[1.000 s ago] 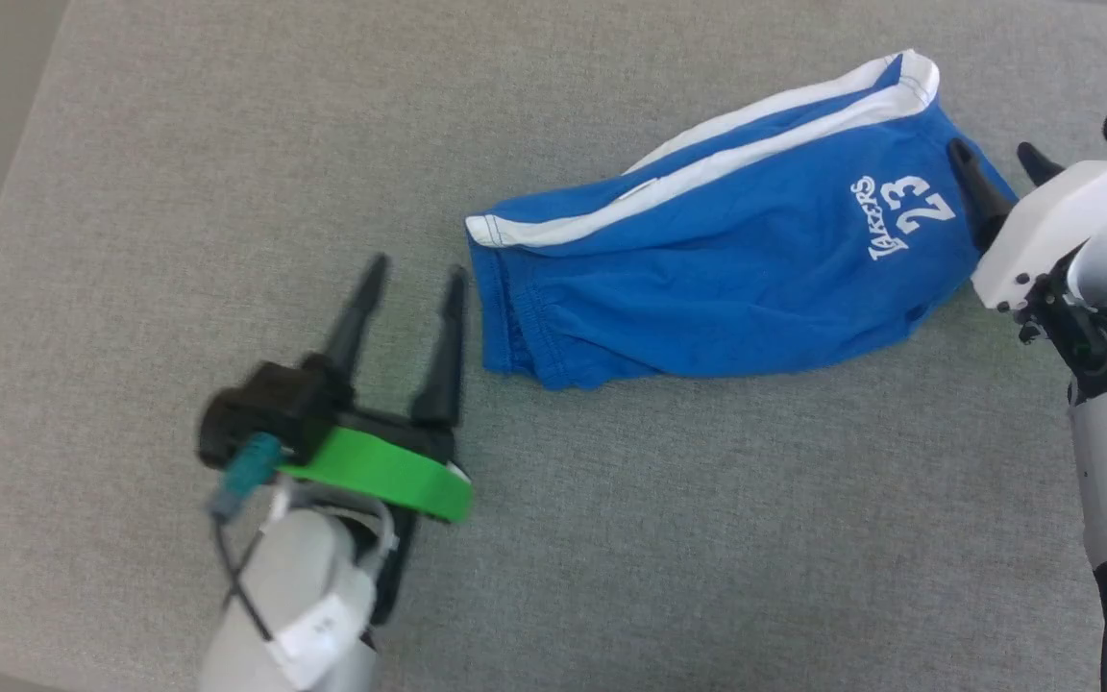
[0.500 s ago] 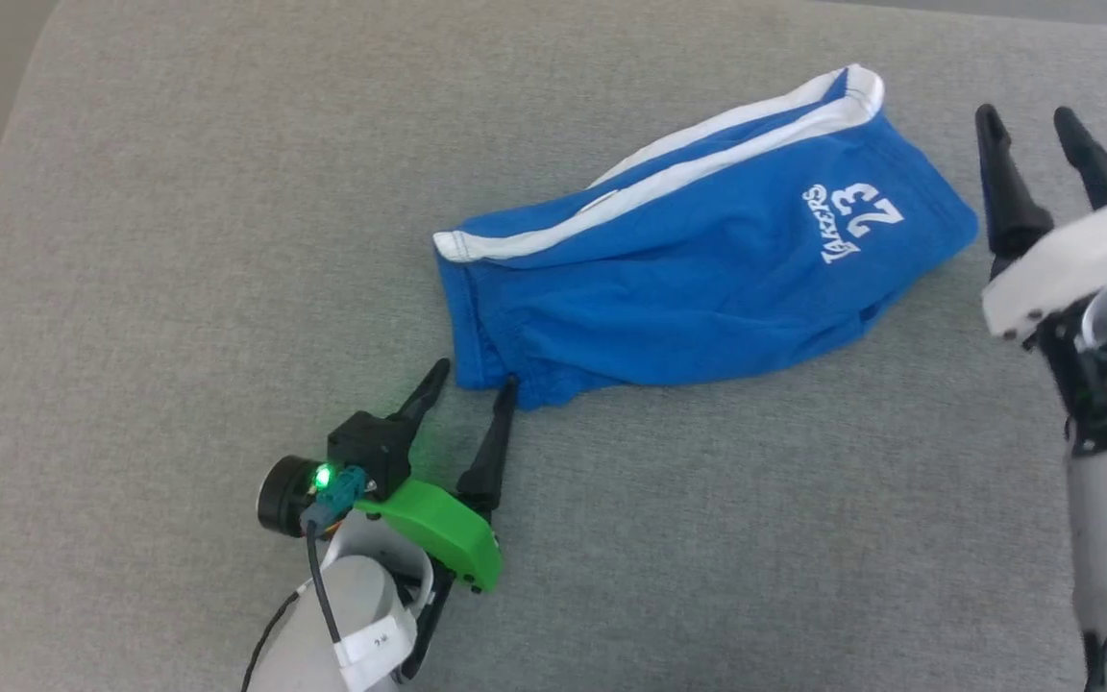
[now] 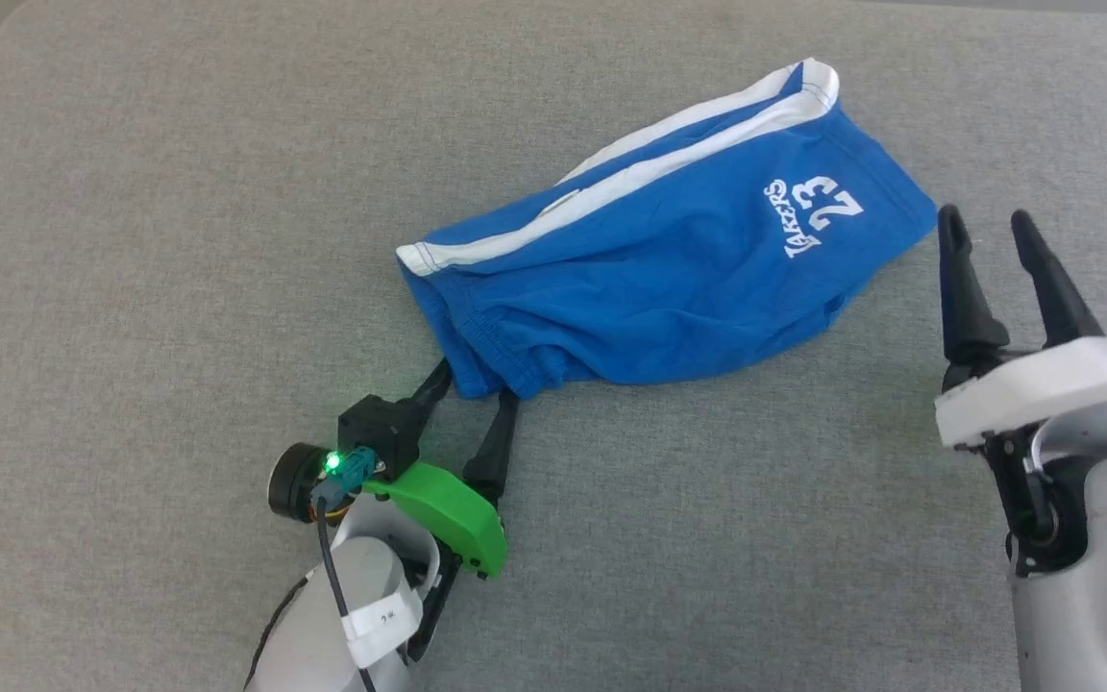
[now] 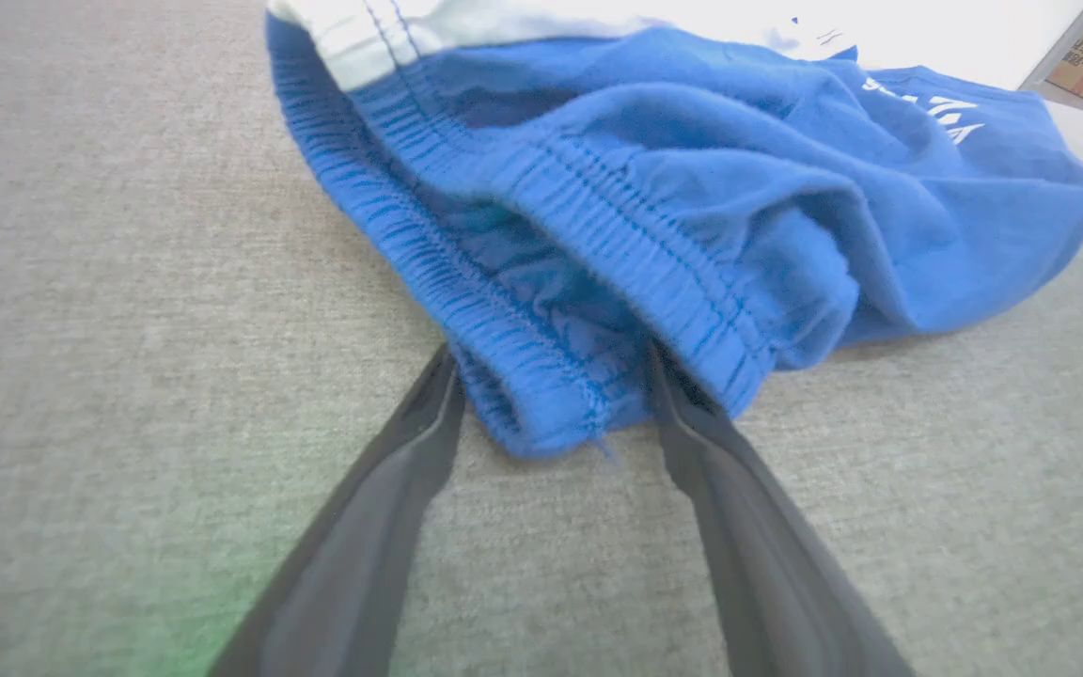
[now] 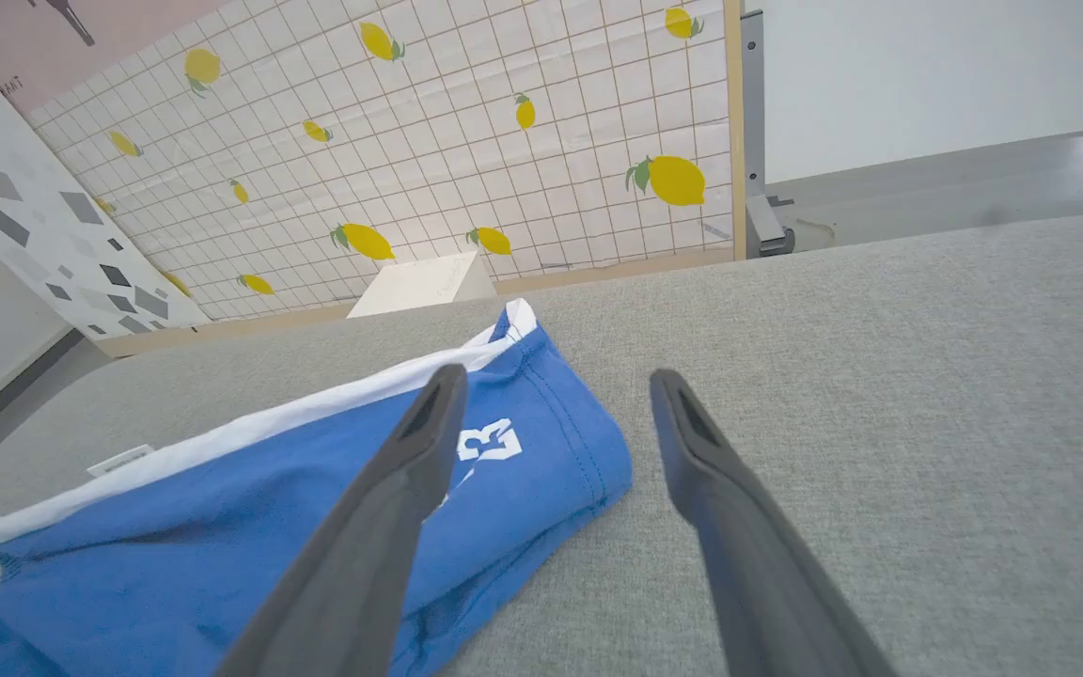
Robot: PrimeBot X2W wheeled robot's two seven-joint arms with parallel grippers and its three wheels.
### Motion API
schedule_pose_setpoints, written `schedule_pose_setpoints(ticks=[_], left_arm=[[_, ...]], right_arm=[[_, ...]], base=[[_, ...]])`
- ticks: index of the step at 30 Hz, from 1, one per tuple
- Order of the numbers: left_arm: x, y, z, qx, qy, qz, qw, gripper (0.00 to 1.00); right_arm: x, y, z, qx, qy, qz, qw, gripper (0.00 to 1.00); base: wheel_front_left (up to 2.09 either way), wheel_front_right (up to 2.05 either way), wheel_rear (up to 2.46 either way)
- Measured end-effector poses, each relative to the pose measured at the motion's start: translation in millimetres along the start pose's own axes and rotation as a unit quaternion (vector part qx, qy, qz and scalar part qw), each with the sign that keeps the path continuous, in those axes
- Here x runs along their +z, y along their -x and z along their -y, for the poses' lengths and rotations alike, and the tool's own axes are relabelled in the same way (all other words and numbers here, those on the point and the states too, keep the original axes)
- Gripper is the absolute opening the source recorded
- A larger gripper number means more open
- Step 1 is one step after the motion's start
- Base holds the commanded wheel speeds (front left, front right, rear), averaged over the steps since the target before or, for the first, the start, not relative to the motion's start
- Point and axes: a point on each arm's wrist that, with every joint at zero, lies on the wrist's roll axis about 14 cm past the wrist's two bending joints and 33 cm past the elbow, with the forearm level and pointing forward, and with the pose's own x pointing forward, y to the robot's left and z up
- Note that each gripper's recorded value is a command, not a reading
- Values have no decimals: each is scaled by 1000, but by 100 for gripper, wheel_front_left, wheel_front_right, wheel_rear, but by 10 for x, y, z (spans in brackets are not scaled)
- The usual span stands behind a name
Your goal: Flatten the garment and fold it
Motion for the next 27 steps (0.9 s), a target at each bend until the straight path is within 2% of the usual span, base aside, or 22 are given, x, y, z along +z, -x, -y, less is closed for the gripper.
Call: schedule_pose_setpoints(ticks=[1, 9, 16, 27], left_arm=[[1, -2, 3, -1, 0, 0, 1000, 0], [9, 23, 8, -3, -2, -1, 1000, 0], [-10, 47, -24, 1, -1, -3, 1000, 0], [-35, 15, -56, 2, 1, -7, 1000, 0]], right_arm=[[-16, 17, 11, -2, -1, -2, 1000, 100], [-208, 95, 154, -25, 24, -43, 998, 100], [-444, -138, 164, -31, 30, -114, 993, 100], [-835, -462, 87, -30, 46, -257, 965, 100]], base=[[0, 0, 0], [0, 0, 0], [0, 0, 0], [0, 0, 0]])
